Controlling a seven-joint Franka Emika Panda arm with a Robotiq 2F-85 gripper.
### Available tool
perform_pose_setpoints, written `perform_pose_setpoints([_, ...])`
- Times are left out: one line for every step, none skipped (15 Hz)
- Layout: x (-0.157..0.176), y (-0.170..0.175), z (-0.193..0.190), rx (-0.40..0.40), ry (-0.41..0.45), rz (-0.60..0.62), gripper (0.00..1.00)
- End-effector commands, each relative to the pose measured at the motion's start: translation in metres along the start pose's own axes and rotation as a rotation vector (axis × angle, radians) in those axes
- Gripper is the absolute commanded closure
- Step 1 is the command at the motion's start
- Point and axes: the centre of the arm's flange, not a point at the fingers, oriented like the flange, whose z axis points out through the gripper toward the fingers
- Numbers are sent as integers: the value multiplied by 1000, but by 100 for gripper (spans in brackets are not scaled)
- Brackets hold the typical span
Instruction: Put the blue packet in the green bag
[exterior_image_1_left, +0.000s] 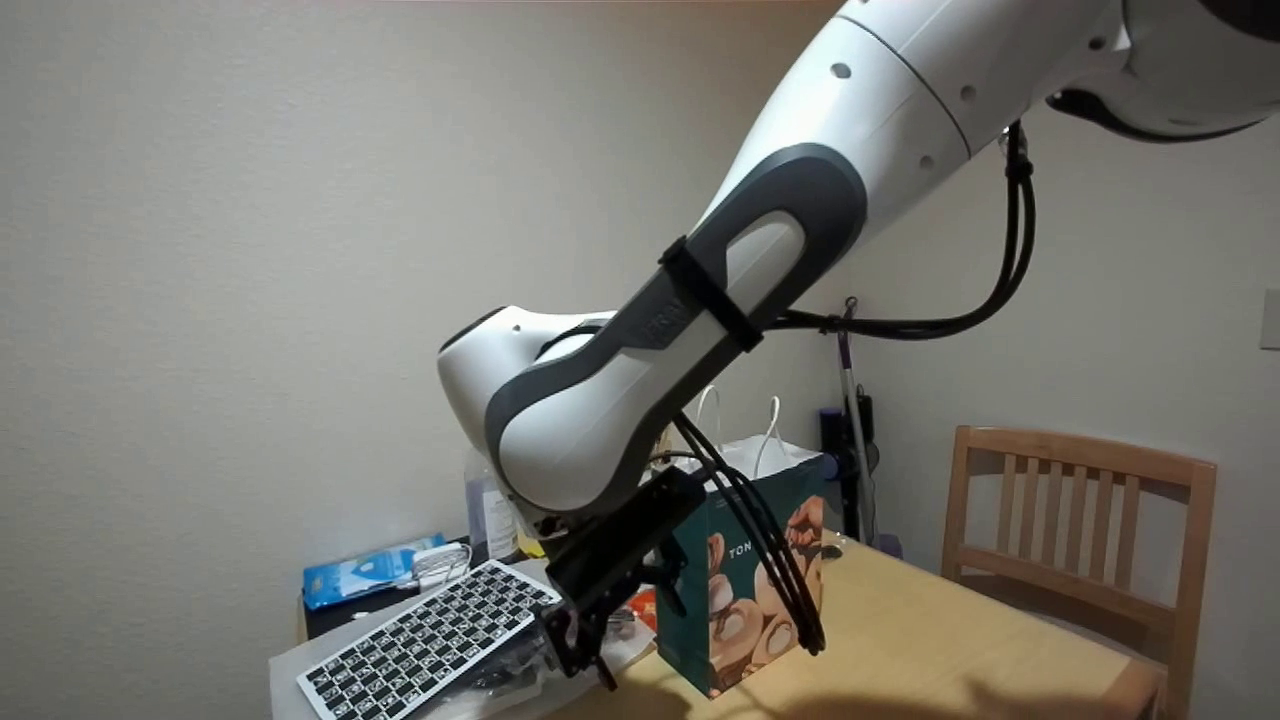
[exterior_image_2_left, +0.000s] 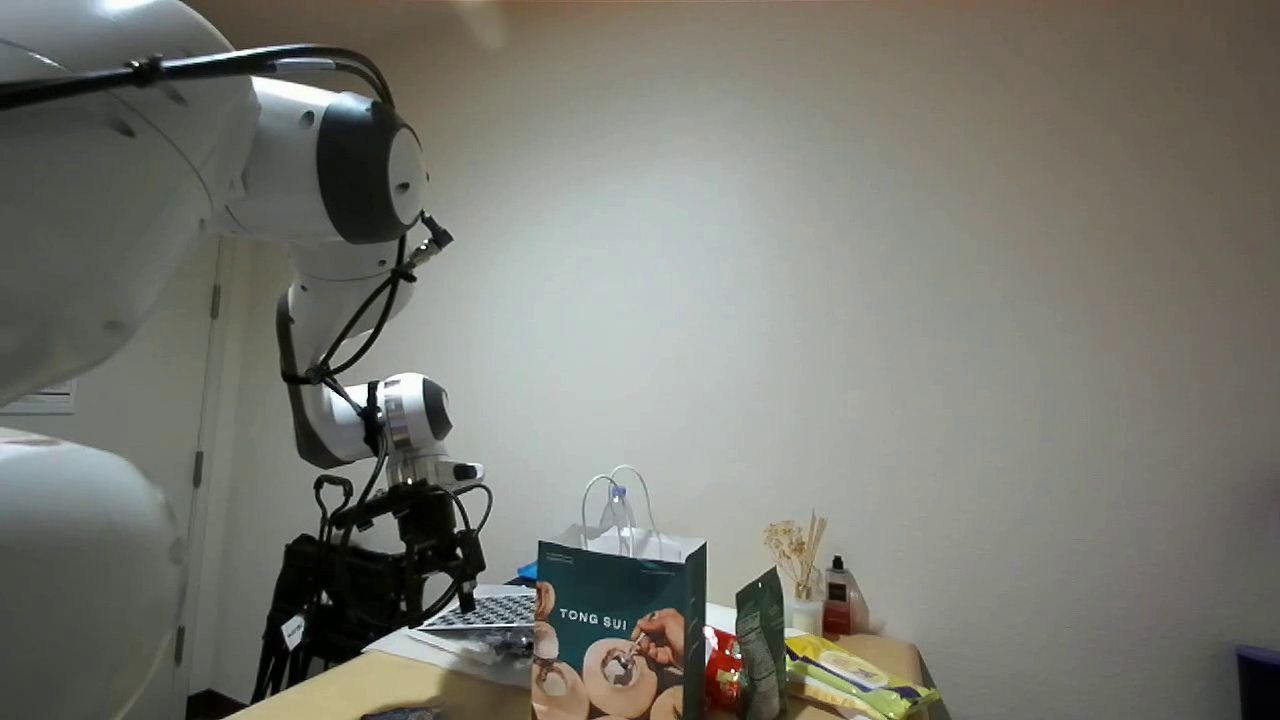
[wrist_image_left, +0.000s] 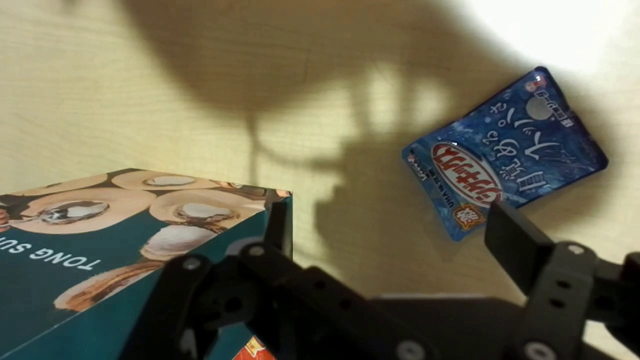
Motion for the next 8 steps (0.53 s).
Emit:
perform_pose_setpoints([20,-13,22,54,-55,-79,0])
perform_pose_setpoints([24,-16,31,51,-79,-103,0])
perform_pose_setpoints([27,-20,41,66,-103,-134,0])
perform_pose_setpoints([31,-23,52,84,-125,-165,0])
perform_pose_setpoints([35,-26,63,99,-147,-193,0])
perform_pose_setpoints([40,-28,73,119,-171,-217,0])
perform_pose_setpoints([43,-30,83,138,-192,-240,0])
perform_pose_setpoints([47,-31,92,147,-211,-256,0])
